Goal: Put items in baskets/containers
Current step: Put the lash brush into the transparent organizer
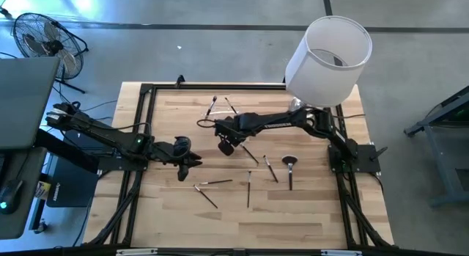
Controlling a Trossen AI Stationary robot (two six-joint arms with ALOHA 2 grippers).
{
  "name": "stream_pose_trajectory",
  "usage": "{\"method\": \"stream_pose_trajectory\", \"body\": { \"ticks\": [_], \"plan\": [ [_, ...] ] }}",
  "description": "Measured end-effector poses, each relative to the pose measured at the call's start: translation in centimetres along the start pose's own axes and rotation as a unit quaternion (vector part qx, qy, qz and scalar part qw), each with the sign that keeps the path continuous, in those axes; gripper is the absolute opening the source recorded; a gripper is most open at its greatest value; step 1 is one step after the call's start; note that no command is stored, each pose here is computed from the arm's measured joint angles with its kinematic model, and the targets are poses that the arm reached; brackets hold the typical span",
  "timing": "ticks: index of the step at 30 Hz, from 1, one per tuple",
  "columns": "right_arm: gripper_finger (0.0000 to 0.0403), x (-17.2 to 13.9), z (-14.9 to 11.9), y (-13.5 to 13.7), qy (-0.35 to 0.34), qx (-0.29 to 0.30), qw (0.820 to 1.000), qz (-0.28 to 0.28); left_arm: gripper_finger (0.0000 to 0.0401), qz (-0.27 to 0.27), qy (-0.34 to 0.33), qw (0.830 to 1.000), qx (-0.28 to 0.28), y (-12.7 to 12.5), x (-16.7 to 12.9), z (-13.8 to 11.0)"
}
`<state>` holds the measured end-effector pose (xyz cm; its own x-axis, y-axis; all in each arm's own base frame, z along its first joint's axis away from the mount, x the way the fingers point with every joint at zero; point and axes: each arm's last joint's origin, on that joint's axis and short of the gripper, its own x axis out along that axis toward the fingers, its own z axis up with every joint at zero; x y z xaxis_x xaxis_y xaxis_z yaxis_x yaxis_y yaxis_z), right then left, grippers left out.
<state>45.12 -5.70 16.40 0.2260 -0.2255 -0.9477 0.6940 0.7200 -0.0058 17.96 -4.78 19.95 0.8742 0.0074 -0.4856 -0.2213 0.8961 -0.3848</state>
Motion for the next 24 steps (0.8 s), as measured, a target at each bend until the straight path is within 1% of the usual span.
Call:
{"method": "stream_pose_trajectory", "body": {
  "ticks": [12, 15, 18, 19, 21, 24],
  "plan": [
    [0.0081, 2.7, -0.8, 0.2, 0.036, -0.006, 0.999, -0.018, 0.0101, -0.003, -0.003, 1.0, -0.017, -0.1, 0.0, 0.1],
    [0.0058, 3.0, -0.9, 0.3, 0.049, -0.009, 0.999, -0.006, 0.0101, -0.005, -0.006, 1.0, -0.026, -0.1, 0.0, 0.2],
    [0.0014, 3.1, -0.9, 0.3, 0.049, -0.028, 0.998, -0.003, 0.0101, -0.008, -0.01, 1.0, -0.028, -0.2, 0.0, 0.2],
    [0.0008, 3.1, -1.0, 0.4, 0.048, -0.038, 0.998, -0.002, 0.0101, -0.009, -0.011, 0.999, -0.029, -0.2, 0.0, 0.3],
    [0.001, 3.0, -1.2, 0.7, 0.046, -0.045, 0.998, -0.004, 0.0101, -0.008, -0.012, 0.999, -0.029, -0.2, 0.0, 0.3],
    [0.0003, 2.2, -1.5, 1.1, 0.031, -0.058, 0.998, -0.015, 0.0101, -0.009, -0.014, 0.999, -0.031, -0.2, 0.0, 0.3]
  ]
}}
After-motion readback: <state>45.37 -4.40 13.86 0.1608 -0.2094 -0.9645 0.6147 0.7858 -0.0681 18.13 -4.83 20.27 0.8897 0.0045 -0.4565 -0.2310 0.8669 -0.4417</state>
